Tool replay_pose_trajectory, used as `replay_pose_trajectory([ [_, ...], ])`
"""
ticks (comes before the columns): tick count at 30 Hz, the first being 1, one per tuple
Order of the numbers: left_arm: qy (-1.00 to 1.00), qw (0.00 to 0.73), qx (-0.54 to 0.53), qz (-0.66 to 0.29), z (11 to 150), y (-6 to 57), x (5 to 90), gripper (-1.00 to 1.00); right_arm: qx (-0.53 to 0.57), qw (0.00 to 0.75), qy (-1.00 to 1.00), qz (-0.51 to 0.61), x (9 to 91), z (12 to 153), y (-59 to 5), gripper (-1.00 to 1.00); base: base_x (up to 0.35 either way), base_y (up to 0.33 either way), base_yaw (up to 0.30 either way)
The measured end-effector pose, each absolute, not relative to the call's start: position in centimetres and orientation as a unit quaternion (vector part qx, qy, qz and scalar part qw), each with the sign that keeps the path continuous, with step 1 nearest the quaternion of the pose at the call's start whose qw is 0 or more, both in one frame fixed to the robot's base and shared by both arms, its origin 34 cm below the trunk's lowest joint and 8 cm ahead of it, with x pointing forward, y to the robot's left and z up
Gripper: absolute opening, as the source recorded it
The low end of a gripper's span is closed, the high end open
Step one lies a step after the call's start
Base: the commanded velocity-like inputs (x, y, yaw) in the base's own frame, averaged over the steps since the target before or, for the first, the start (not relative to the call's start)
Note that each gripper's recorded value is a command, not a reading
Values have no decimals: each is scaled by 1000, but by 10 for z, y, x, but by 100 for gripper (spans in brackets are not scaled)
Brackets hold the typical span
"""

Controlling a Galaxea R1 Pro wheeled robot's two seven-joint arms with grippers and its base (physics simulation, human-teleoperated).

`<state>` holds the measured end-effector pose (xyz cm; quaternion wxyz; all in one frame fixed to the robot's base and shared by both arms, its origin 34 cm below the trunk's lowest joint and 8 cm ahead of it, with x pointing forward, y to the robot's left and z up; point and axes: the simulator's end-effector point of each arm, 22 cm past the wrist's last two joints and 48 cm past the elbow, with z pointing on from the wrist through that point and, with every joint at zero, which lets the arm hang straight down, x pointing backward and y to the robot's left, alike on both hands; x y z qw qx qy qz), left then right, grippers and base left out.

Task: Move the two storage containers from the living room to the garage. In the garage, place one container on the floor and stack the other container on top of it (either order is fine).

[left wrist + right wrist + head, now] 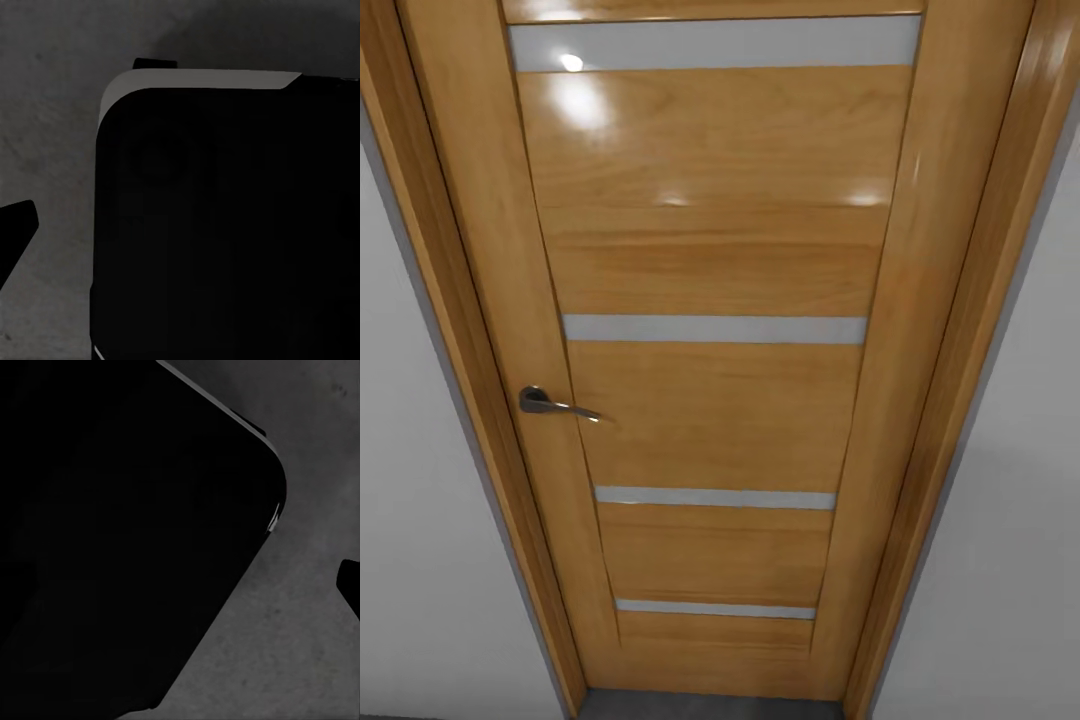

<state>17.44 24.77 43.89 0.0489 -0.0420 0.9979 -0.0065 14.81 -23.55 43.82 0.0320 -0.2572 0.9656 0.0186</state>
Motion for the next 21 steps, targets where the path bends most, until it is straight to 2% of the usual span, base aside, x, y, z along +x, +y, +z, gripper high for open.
replay_pose_trajectory([
  [21, 998, 49, -42, -7, 439, 248, 174, 100, -257, 32, 966, 19, 148, 438, -235, 100, 0, 41, 0],
])
